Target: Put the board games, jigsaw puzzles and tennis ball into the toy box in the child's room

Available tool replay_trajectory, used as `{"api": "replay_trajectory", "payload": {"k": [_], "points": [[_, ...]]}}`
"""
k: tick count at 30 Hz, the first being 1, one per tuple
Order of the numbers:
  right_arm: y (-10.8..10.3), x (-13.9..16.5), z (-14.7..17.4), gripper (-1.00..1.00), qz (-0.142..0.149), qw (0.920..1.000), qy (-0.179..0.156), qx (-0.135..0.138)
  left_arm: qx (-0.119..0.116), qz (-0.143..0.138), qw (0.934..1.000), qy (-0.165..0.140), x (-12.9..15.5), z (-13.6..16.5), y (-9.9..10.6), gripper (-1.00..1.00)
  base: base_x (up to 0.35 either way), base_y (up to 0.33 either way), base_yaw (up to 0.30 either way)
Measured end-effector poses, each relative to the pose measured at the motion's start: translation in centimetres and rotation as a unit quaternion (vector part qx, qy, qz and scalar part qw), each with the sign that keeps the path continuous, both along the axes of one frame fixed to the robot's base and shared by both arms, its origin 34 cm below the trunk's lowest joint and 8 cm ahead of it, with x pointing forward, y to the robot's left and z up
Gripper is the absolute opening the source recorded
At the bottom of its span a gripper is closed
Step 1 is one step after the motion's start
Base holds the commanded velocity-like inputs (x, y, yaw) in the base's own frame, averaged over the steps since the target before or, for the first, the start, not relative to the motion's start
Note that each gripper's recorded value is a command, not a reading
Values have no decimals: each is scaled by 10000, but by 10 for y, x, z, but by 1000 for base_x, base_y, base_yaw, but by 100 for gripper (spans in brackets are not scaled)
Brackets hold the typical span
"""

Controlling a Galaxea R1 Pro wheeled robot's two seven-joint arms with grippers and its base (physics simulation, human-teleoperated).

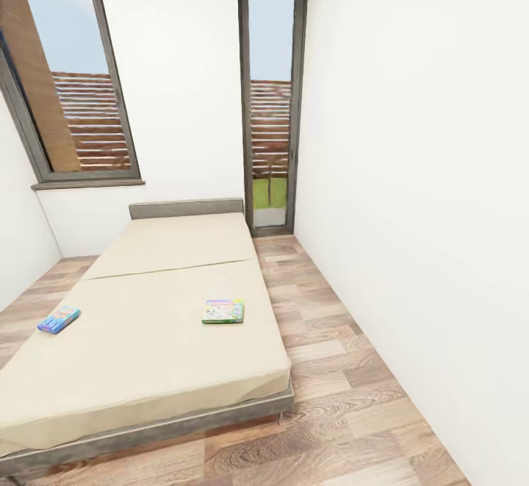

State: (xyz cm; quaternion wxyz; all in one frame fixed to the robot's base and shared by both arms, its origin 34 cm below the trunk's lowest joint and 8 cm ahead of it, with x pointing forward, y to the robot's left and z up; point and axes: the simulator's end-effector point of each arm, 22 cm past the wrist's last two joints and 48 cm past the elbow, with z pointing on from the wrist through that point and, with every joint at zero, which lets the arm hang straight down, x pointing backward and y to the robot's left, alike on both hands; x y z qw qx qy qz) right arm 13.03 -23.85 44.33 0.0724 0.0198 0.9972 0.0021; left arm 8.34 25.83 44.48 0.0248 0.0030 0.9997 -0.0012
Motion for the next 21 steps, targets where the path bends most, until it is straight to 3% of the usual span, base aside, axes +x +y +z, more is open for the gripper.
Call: {"api": "replay_trajectory", "payload": {"k": [13,21], "points": [[0,0,0,100,-32,10000,1,-1,-2,-4,10000,-12,1,0,0,100,0,-107,6],[1,0,0,100,-39,10000,0,3,2,-10,10000,-10,1,0,0,100,0,-180,114]]}}
